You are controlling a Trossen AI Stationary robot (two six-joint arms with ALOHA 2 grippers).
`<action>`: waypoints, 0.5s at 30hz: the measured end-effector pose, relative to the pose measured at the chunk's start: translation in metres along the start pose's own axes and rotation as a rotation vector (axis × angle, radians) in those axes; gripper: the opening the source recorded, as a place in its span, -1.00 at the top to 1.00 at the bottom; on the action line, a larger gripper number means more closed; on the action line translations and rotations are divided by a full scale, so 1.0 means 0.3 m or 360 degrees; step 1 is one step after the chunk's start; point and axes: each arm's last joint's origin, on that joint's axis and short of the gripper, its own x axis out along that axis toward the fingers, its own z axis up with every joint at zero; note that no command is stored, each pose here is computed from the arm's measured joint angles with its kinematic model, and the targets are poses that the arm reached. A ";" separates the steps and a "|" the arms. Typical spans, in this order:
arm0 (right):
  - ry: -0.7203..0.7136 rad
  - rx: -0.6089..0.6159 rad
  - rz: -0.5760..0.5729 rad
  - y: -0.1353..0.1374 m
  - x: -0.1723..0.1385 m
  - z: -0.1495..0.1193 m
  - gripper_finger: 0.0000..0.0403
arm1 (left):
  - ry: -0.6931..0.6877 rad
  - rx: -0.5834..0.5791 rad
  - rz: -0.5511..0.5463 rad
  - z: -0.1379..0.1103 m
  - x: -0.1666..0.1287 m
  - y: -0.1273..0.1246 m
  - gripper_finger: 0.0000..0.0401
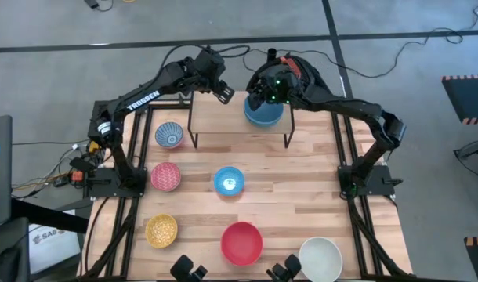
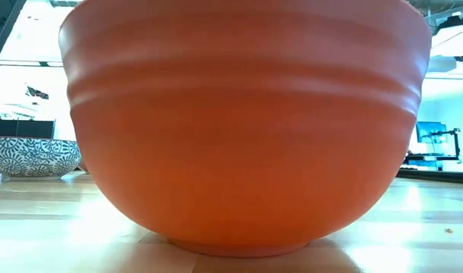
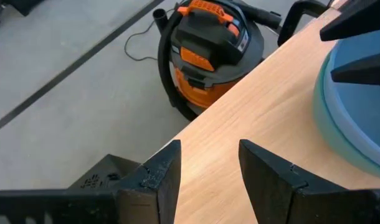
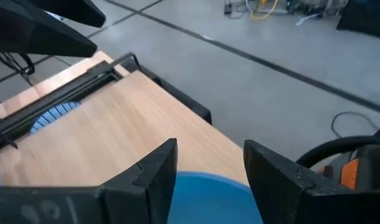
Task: Place and stack bowls onto a shelf
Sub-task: Stack the blue bowl on top of the green bowl on the shelf, then adjust the stacked bowls on the shelf
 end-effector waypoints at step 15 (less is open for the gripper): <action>0.0267 -0.0221 0.0213 0.203 -0.303 -0.088 -0.04 | 0.0212 0.0098 -0.0078 -0.080 -0.043 -0.060 0.27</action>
